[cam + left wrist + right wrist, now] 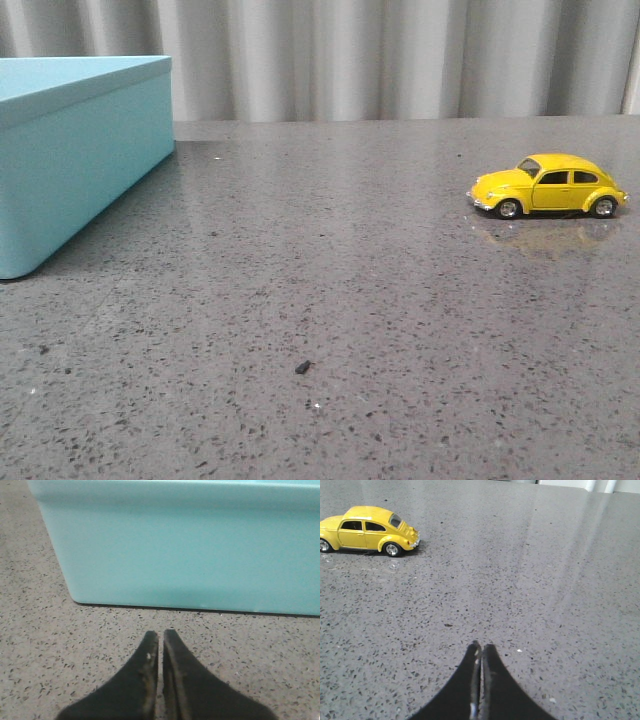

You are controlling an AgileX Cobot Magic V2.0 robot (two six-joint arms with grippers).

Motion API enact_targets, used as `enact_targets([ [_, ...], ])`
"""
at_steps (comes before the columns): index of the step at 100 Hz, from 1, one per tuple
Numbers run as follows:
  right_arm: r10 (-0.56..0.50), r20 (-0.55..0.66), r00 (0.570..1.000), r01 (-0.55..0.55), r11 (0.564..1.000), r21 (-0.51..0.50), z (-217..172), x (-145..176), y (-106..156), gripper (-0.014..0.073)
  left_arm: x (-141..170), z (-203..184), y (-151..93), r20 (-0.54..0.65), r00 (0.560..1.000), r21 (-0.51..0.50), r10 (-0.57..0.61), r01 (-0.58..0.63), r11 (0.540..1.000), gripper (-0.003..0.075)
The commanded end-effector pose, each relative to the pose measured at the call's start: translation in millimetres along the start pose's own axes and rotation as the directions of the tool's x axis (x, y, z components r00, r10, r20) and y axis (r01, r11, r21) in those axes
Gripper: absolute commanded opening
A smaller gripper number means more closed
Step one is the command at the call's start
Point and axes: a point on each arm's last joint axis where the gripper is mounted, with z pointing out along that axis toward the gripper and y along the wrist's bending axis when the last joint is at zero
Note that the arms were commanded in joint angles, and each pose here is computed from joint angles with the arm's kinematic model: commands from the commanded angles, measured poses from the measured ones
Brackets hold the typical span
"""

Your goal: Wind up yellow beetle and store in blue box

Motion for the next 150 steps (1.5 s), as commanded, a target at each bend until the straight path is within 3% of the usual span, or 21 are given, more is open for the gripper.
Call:
enact_targets([
  [1,-0.013,0.015,1.0,0.012,1.0,0.009,1,5,0,-0.0061,4,1,0,0.05,0.999,0.004,-0.01,0.01,1.0,-0.0021],
  [64,-0.013,0.015,1.0,0.012,1.0,0.009,1,5,0,-0.0061,3,1,0,0.051,0.999,0.004,-0.01,0.01,1.0,-0.0021],
  [150,-0.019,0.028,0.999,0.019,1.0,0.007,1,3,0,-0.0061,-6,0,-1,0.16,0.986,0.022,-0.045,0.042,0.999,-0.0021],
])
